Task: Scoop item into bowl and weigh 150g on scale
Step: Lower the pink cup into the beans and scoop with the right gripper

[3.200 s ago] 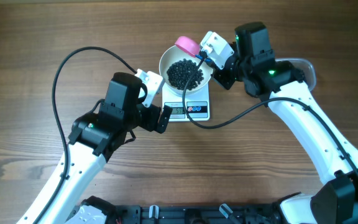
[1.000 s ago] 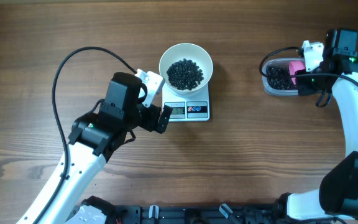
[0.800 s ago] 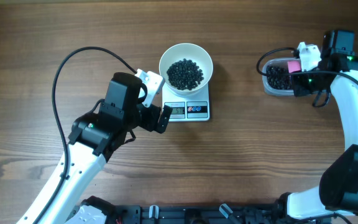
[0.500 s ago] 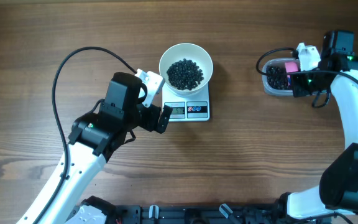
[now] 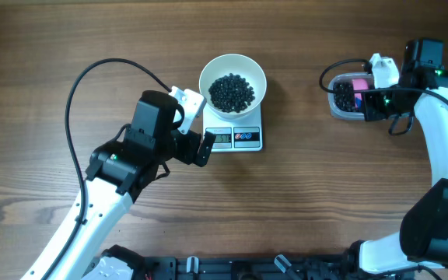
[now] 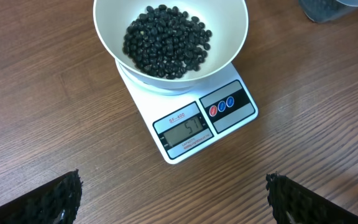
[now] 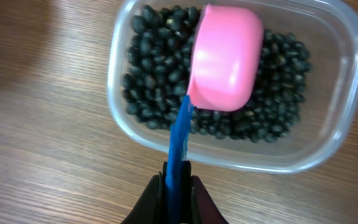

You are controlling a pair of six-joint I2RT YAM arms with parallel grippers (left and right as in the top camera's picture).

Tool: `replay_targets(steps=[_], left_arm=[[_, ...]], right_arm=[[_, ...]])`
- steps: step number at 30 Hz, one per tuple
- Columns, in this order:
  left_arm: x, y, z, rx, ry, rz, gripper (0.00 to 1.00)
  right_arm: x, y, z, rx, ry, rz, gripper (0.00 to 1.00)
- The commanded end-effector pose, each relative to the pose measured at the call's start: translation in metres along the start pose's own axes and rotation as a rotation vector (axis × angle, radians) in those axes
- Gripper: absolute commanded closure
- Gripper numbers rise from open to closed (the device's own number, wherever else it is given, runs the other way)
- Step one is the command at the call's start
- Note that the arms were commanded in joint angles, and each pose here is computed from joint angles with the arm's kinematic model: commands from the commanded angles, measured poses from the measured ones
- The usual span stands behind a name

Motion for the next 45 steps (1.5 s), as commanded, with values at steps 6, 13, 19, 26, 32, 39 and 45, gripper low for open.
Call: replay_targets(steps=[6, 13, 19, 26, 32, 39, 45], left_arm=[[-0.002, -0.006, 0.002, 0.017, -0.005, -0.015, 0.0], [-0.002, -0.006, 0.002, 0.017, -0.005, -0.015, 0.0], [-0.002, -0.006, 0.002, 0.017, -0.005, -0.015, 0.0], [-0.002, -0.006, 0.002, 0.017, -0.005, -0.015, 0.0], [-0.002, -0.006, 0.002, 0.017, -0.005, -0.015, 0.0], [-0.002, -0.006, 0.002, 0.017, -0.005, -0.015, 0.0], [-0.002, -0.006, 0.002, 0.017, -0.005, -0.015, 0.0]], right_arm=[[-0.008, -0.002, 0.009, 0.002, -0.116, -0.04, 0.96], [-0.015, 0.004, 0.003, 0.052, -0.225, -0.059, 0.96], [-0.02, 0.007, 0.002, 0.053, -0.291, -0.073, 0.96], [-0.021, 0.009, -0.006, 0.075, -0.283, -0.079, 0.96], [-0.024, 0.012, -0.021, 0.117, -0.268, -0.092, 0.96], [-0.022, 0.013, -0.025, 0.138, -0.287, -0.095, 0.96], [-0.016, 0.011, -0.023, 0.156, -0.332, -0.094, 0.96]])
Point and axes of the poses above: each gripper's point midway between its finger pads, its own x axis out along the fingers, its own z axis along the line the jaws close on, y = z × x, the point moved 5 cm from there along -x, back along the fingers, and after that the axes turned 7 degrees about x, right-handed, at the moved point
